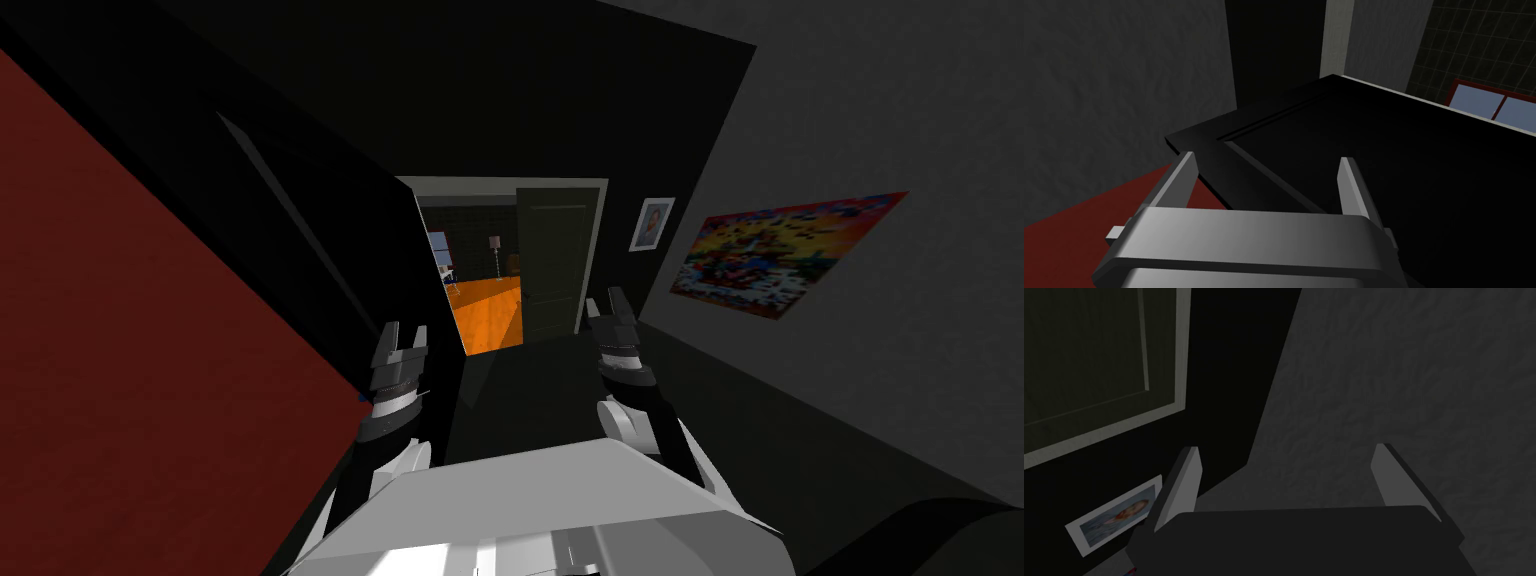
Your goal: Pull the door open
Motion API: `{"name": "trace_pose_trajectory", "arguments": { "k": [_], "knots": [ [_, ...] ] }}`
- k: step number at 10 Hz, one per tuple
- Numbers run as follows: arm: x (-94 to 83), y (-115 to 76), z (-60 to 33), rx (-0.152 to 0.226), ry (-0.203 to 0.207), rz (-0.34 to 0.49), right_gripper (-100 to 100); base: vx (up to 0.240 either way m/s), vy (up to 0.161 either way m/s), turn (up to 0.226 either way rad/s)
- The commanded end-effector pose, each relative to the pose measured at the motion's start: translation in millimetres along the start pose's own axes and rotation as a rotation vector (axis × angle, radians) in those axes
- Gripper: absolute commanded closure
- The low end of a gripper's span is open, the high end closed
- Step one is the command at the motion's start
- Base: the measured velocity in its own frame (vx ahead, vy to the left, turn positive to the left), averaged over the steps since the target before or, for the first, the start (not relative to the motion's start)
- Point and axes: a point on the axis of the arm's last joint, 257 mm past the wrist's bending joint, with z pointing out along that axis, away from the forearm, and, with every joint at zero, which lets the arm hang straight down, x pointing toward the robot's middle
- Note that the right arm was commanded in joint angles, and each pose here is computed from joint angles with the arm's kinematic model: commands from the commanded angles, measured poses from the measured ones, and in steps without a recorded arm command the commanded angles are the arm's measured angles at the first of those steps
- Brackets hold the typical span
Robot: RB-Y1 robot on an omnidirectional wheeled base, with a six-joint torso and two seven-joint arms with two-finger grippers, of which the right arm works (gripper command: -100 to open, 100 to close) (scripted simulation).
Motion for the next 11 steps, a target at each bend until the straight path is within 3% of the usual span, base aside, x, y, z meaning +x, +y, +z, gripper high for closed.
{"name": "trace_pose_trajectory", "arguments": {
  "k": [1,10,11],
  "knots": [
    [1.6,-9.6,-2.2,0.013,0.01,-0.029,-100,0.086,0.004,-0.005],
    [8.7,-69.1,-19.1,0.089,0.071,-0.209,-100,0.127,0.003,0.0],
    [9.8,-82.5,-23.6,0.105,0.086,-0.25,-100,0.128,0.013,0.001]
  ]
}}
